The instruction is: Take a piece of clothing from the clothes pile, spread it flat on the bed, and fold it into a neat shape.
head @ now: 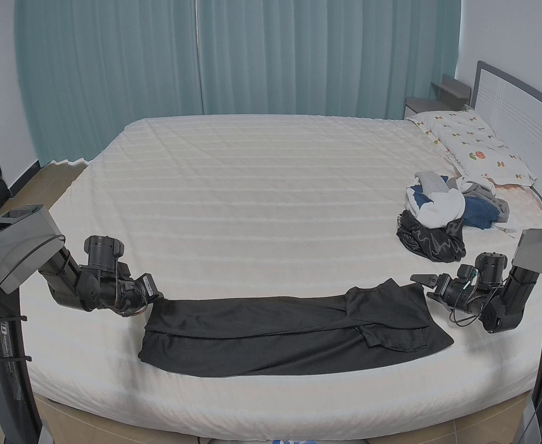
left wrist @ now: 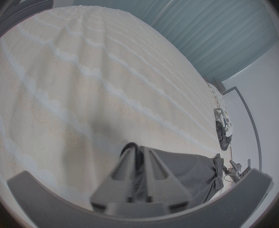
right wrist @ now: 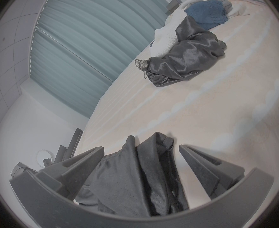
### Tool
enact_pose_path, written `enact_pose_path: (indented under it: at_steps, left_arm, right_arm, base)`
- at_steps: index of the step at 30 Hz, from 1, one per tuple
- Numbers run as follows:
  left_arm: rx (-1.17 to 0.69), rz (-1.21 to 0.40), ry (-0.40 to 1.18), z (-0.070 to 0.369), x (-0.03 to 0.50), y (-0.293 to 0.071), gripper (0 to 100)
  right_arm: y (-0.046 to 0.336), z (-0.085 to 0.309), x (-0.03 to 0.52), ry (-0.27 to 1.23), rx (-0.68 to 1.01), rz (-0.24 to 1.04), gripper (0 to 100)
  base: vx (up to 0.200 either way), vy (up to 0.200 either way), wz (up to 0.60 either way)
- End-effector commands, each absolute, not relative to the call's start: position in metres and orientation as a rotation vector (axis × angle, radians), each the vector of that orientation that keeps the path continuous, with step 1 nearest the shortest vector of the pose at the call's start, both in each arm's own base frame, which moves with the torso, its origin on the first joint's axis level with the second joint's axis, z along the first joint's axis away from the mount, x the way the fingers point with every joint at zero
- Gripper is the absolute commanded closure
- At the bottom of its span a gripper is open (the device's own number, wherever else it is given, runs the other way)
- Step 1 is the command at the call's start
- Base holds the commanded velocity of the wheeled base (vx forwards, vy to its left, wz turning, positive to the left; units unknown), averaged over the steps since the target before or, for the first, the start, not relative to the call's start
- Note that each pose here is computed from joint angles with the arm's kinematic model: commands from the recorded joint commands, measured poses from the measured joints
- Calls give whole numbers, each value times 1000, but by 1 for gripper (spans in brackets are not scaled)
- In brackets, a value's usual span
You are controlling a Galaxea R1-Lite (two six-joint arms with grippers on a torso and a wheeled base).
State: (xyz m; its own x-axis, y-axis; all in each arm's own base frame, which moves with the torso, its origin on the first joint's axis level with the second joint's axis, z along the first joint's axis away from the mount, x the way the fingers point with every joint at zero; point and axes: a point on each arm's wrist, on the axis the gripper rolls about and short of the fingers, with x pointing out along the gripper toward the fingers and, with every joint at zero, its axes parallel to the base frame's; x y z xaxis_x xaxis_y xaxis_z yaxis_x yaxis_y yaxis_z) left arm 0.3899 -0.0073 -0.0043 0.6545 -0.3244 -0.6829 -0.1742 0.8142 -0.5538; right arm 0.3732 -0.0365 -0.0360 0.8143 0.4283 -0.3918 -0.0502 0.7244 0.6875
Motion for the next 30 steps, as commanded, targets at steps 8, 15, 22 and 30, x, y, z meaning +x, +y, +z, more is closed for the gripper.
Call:
enact_pose_path:
  at_steps: [8,15,22,30]
  left_arm:
    - [-634,-71,861,-10,394,-4,100]
    - [-636,-67,858,-9,394,-2,100]
    - [-637,-65,859,-10,394,-2,100]
    - [-638,-65,858,-9,394,-2,100]
  right_arm:
    - [-28,-39,377,571,710,297,0]
    - [-27,-28,371,553,702,285,0]
    - [-18,-36,374,571,696,302,0]
    - [-6,-40,395,565,681,329,0]
  base:
    - [0,0,0]
    - [0,0,0]
    - [0,0,0]
    - [0,0,0]
